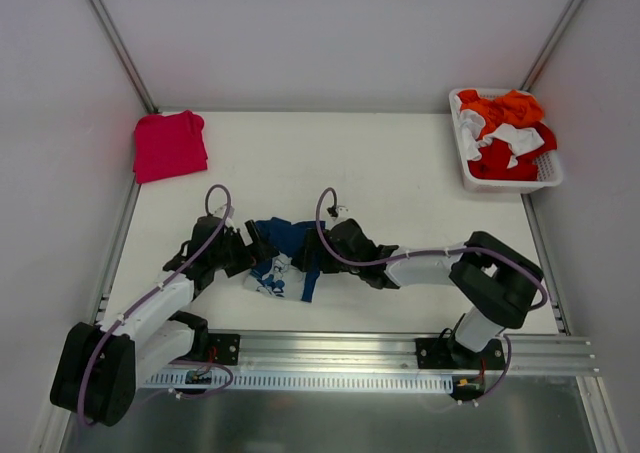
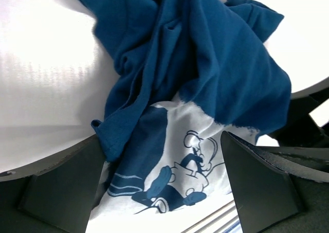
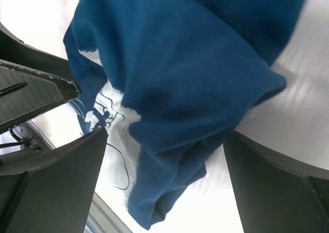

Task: Fold and stack the t-shirts
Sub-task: Put the neatly folded tshirt into the corner of the board with both arms

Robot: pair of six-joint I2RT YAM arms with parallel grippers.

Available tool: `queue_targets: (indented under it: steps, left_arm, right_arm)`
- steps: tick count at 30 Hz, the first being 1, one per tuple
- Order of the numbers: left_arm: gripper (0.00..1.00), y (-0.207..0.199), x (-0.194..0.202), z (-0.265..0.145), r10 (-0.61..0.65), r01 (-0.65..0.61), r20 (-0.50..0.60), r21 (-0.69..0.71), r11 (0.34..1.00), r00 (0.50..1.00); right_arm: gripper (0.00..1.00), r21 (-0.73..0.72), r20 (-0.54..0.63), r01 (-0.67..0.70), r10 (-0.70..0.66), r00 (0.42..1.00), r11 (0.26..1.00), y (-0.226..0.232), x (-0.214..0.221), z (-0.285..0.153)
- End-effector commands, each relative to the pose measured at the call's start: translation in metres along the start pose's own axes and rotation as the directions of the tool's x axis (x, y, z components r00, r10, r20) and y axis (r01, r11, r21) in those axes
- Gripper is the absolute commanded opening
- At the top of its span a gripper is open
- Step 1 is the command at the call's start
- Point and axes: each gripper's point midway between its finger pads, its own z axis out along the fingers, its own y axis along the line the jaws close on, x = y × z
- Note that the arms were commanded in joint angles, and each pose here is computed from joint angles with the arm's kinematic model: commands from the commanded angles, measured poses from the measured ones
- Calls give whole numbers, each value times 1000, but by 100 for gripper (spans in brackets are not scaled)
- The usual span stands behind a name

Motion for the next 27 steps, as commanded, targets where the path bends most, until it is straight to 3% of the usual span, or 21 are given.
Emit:
queue_targets:
  steps: [1, 11, 17, 24, 27]
  left_arm:
    - [93, -14, 1, 0, -8, 9, -11, 60, 998, 1000]
    - [92, -27, 4, 3, -17, 21, -33, 117, 993, 999]
    - [86, -33, 9, 8, -20, 29, -56, 147, 989, 998]
    - [62, -31, 14, 11, -3, 13, -64, 143, 990, 998]
    - [50, -28, 15, 11, 1, 8, -69, 130, 991, 998]
  right_arm:
    - [99, -38, -9, -23, 23, 1000, 999, 12, 1, 5]
    - [100, -58, -7, -43, 42, 999, 997, 16, 6, 11]
    - [99, -87, -45, -55, 51, 998, 995, 23, 15, 15]
    - [99, -85, -53, -52, 47, 997, 995, 22, 19, 16]
    - [94, -75, -53, -42, 38, 998, 996, 19, 20, 13]
